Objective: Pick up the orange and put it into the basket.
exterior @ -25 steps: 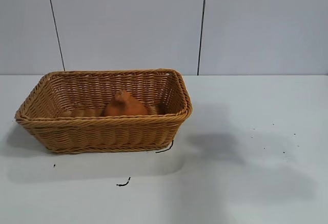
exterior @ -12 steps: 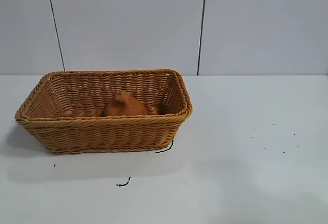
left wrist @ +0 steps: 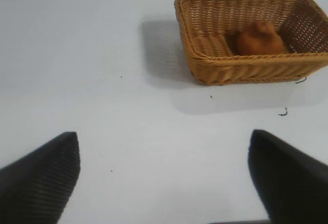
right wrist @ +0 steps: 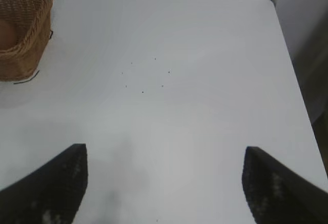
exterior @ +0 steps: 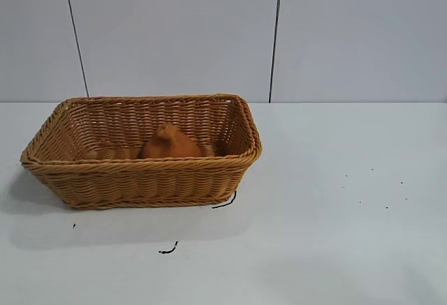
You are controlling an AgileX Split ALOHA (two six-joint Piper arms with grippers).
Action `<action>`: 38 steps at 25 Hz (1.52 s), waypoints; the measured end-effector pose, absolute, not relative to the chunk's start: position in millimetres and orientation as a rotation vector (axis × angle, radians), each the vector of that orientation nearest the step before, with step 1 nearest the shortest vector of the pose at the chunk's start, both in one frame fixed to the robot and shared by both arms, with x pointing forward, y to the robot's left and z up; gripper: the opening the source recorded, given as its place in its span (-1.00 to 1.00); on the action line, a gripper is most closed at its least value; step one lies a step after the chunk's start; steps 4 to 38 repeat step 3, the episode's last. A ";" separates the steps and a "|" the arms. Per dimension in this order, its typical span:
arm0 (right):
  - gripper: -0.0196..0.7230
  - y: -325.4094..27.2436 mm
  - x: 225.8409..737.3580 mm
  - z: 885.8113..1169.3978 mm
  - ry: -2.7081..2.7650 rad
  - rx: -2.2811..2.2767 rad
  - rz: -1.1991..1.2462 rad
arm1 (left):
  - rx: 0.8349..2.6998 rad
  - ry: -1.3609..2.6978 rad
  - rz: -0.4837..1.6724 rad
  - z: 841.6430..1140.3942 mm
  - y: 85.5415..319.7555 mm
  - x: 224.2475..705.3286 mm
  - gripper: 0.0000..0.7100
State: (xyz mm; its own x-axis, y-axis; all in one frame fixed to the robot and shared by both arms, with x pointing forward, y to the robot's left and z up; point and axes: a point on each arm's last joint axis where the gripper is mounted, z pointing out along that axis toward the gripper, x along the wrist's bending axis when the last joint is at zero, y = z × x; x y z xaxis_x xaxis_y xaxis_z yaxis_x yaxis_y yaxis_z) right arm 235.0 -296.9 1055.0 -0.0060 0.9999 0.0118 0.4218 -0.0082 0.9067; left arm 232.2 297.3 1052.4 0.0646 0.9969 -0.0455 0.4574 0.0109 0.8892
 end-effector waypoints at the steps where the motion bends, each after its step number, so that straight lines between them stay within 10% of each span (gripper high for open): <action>1: 0.64 -296.9 235.0 1055.0 1.524 1.527 0.985 | 1.558 1.502 0.869 1052.4 297.3 232.2 0.80; 38: 0.64 -296.9 235.0 1055.0 1.524 1.527 0.985 | 1.558 1.502 0.869 1052.4 297.3 232.2 0.80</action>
